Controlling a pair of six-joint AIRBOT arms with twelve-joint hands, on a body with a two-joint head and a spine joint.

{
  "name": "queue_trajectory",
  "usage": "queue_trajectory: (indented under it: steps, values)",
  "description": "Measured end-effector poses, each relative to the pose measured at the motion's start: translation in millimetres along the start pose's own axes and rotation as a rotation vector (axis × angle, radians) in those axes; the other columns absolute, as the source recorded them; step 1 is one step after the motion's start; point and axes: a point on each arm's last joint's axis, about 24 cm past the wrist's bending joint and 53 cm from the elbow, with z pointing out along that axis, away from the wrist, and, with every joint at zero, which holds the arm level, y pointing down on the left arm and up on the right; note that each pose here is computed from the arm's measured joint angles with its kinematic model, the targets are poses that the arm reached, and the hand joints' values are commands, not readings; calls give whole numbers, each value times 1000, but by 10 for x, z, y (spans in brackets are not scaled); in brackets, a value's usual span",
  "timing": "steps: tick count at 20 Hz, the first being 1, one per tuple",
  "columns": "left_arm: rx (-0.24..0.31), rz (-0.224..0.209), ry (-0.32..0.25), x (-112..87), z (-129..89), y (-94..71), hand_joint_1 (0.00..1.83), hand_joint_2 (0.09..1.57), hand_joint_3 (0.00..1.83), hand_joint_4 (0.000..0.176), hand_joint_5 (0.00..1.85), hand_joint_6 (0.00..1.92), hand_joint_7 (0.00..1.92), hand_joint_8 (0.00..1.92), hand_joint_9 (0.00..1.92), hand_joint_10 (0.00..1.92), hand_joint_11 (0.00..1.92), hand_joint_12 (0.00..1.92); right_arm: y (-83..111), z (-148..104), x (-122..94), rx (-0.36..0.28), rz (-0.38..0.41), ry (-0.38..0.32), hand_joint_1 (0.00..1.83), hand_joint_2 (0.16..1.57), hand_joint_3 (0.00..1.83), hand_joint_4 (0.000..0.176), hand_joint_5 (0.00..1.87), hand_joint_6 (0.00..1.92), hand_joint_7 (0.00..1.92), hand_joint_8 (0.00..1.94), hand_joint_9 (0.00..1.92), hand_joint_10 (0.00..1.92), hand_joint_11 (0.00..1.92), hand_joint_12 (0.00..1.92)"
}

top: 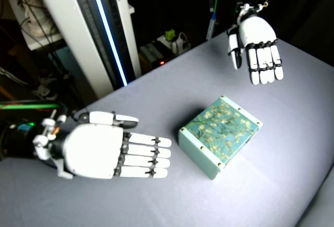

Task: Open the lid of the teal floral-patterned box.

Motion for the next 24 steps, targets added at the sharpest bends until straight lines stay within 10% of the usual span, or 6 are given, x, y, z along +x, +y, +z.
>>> queue_trajectory:
  steps: [5,7,12,14,19,24]
  values:
    - [3,-1,17,45,15,-8,35,1425,5,0,86,4,103,10,115,13,22,94,-2,34,4,1,-5,7,363,1476,1,0,116,1,112,1,67,2,0,153]
    - [30,-14,52,132,113,-46,0,1453,0,0,122,4,141,4,160,6,0,521,2,99,14,-4,-1,11,408,1472,0,0,120,1,110,0,76,2,10,173]
    - [54,24,149,330,288,-122,77,1450,0,0,10,0,196,10,239,18,0,670,-24,238,18,5,-42,31,0,1501,6,0,59,8,35,0,25,8,24,163]
    - [73,46,175,409,347,-189,116,1404,0,39,13,1,167,7,663,156,368,1294,-58,292,44,13,-56,44,0,1483,0,0,48,2,38,3,28,8,48,172]
    - [107,78,228,545,442,-311,122,1375,0,0,68,8,72,8,85,10,0,454,-106,378,65,33,-88,65,146,1531,0,35,82,3,71,4,104,12,156,169]
    - [100,87,239,564,475,-289,98,1348,0,0,104,6,141,10,182,11,0,421,-128,443,131,42,-89,85,0,1289,0,128,0,0,0,0,257,1,316,595]
